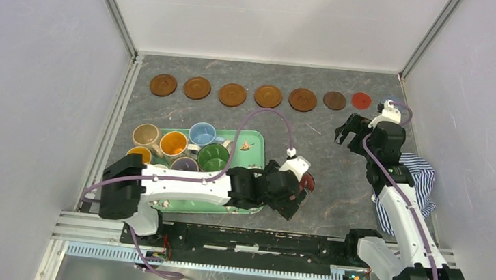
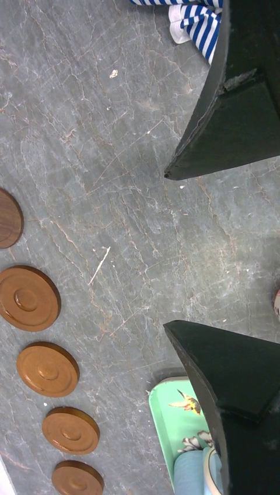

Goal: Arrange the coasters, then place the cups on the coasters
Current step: Pick up the cup at the center of the board.

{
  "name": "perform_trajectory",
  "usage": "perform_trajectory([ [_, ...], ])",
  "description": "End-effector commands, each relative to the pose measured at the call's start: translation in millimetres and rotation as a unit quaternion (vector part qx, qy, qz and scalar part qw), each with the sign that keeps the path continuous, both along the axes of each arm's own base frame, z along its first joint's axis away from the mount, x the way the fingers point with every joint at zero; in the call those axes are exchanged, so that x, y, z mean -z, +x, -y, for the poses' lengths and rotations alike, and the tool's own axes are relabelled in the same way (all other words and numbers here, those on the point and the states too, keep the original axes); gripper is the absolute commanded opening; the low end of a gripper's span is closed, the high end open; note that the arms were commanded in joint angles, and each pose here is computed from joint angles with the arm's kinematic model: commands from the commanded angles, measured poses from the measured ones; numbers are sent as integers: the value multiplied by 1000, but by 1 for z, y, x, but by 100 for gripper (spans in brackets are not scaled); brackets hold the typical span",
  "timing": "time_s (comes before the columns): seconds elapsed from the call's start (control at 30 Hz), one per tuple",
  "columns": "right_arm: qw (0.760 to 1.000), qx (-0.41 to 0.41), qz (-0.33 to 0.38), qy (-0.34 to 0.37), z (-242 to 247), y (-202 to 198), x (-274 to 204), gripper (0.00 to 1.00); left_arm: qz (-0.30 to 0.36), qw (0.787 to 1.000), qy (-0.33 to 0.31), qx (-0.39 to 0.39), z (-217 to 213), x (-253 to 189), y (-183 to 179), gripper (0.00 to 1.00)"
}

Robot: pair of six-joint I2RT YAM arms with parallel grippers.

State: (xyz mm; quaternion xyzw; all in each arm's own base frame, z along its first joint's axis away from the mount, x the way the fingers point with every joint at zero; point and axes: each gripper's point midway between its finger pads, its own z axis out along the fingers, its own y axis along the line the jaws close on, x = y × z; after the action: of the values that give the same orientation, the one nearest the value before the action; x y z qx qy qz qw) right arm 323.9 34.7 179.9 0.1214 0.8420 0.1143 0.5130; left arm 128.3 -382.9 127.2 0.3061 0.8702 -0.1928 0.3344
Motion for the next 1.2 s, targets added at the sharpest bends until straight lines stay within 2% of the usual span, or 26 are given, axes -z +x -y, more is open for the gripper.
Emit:
perform_trajectory([
  [0.0, 1000, -3, 13, -6, 0, -3, -7, 98, 1, 1000, -13, -14, 25, -1, 0, 98],
  [0.5, 1000, -9, 8, -11, 0, 0, -4, 98, 15, 999, 44, -16, 21, 25, 5, 69],
  [1.03, 1000, -13, 5, -15, -1, 4, -3, 98, 35, 997, 72, -10, 22, 41, 12, 61],
  [1.17, 1000, -17, 6, -14, -2, 4, -4, 98, 39, 996, 81, -3, 25, 45, 13, 53],
])
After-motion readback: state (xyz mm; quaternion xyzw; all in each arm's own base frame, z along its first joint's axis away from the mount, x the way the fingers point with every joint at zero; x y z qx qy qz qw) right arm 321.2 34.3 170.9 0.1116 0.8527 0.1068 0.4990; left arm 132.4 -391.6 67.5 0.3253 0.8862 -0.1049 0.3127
